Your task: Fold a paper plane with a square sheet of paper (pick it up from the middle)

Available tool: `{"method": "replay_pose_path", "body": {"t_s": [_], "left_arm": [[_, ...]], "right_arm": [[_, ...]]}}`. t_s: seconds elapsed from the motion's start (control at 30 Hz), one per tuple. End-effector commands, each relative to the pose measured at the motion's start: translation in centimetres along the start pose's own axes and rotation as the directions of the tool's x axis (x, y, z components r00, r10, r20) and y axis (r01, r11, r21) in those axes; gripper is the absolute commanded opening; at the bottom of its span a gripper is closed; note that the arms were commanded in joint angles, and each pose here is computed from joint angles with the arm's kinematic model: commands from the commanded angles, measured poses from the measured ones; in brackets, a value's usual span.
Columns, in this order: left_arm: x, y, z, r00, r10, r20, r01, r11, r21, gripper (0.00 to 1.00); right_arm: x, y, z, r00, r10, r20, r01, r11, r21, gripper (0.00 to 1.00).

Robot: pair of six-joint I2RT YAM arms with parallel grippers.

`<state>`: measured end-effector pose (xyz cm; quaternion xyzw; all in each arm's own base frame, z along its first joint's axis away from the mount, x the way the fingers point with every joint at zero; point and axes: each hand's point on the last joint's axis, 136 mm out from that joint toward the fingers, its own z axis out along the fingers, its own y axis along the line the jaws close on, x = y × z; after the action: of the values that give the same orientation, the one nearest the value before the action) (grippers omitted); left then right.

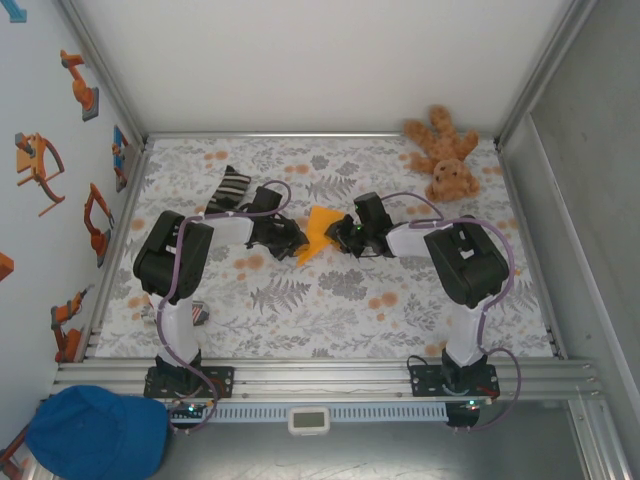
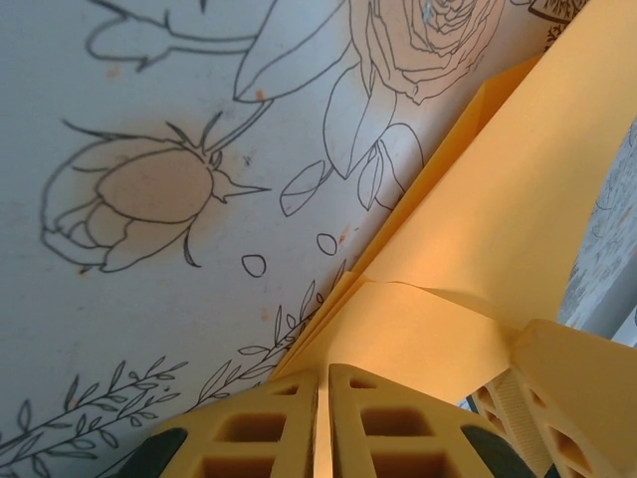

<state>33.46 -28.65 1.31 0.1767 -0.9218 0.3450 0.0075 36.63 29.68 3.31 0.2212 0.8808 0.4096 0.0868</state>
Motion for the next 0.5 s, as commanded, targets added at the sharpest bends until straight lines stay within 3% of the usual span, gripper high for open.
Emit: {"method": "replay_pose_path", "body": {"t_s": [0.0, 0.07, 0.17, 0.3, 0.47], "left_arm": [[0.5, 3.4, 0.7, 0.998, -0.057, -0.006, 0.056, 0.993, -0.108, 0.12], [0.4, 3.3, 0.6, 0.999, -0.052, -0.006, 0.051, 0.993, -0.104, 0.12], [0.3, 2.9, 0.4, 0.999, -0.038, -0.002, 0.038, 0.994, -0.099, 0.12], [-0.3, 0.7, -1.0, 0.999, 0.036, 0.026, -0.035, 0.998, -0.049, 0.18], [-0.5, -3.8, -4.2, 0.956, 0.266, 0.123, -0.269, 0.963, 0.002, 0.28]], "right_arm": [[-0.3, 0.1, -0.1, 0.999, -0.036, 0.019, 0.035, 0.999, 0.030, 0.19], [-0.5, 0.1, -0.1, 0.999, -0.041, 0.023, 0.040, 0.999, 0.033, 0.15], [-0.6, 0.1, -0.2, 0.999, -0.044, 0.031, 0.043, 0.998, 0.040, 0.00], [-0.9, 0.2, -0.7, 0.997, -0.057, 0.052, 0.054, 0.997, 0.056, 0.00], [-1.4, 0.7, -2.3, 0.992, -0.077, 0.096, 0.069, 0.994, 0.081, 0.00]]}}
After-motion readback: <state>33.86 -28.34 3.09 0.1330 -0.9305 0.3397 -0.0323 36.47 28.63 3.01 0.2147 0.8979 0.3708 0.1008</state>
